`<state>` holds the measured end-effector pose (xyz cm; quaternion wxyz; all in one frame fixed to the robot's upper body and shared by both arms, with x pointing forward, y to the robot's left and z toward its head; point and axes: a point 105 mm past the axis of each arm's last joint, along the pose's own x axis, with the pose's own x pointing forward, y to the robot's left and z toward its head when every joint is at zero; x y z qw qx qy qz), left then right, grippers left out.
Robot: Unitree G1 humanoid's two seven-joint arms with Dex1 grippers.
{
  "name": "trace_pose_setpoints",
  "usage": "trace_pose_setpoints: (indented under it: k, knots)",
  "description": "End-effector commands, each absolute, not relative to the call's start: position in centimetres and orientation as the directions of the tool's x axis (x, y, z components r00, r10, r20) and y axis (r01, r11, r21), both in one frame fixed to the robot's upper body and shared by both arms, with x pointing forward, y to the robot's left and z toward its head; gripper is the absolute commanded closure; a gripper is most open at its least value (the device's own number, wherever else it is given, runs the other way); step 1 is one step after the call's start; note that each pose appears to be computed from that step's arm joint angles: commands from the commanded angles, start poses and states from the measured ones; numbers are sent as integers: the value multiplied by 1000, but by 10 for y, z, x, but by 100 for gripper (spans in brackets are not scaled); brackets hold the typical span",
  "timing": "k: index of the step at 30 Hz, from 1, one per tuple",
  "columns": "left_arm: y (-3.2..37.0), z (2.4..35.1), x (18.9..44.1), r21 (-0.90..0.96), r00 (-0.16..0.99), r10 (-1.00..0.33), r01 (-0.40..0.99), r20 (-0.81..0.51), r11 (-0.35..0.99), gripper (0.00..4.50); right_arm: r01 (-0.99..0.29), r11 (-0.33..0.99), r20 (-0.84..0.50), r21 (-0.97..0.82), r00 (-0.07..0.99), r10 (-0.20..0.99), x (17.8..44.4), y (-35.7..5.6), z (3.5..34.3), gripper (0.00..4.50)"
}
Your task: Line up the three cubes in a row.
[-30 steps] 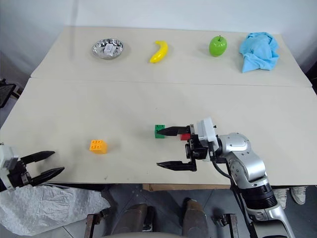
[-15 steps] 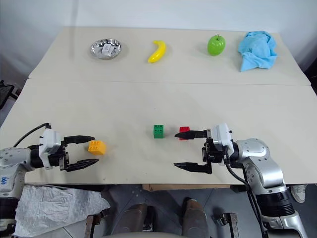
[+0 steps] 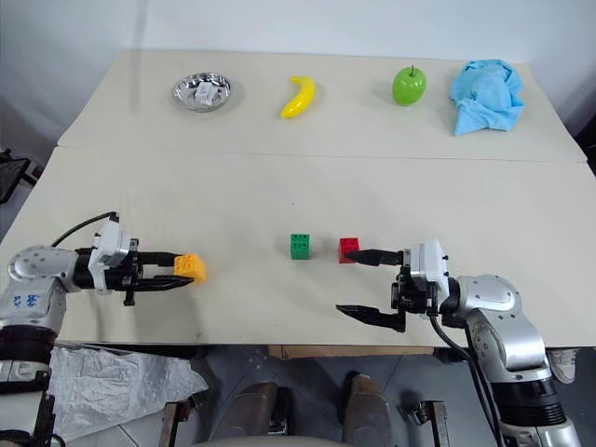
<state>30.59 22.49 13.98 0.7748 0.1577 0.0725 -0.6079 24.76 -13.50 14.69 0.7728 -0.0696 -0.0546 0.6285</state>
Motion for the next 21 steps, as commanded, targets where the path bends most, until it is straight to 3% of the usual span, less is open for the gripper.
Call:
trace_pose_setpoints:
  k: [1, 10, 21]
  knots:
    - [201, 159, 325, 199, 197, -942, 969, -270, 146, 302, -949, 214, 5, -230, 219, 976, 245, -140, 157, 0]
    - [165, 146, 361, 199, 97, -906, 980, -413, 14, 302, -930, 274, -1, -247, 283, 959, 246, -152, 159, 0]
    - [147, 139, 362, 182, 25, -905, 982, -424, -58, 302, -911, 336, 16, -239, 342, 940, 238, -154, 156, 0]
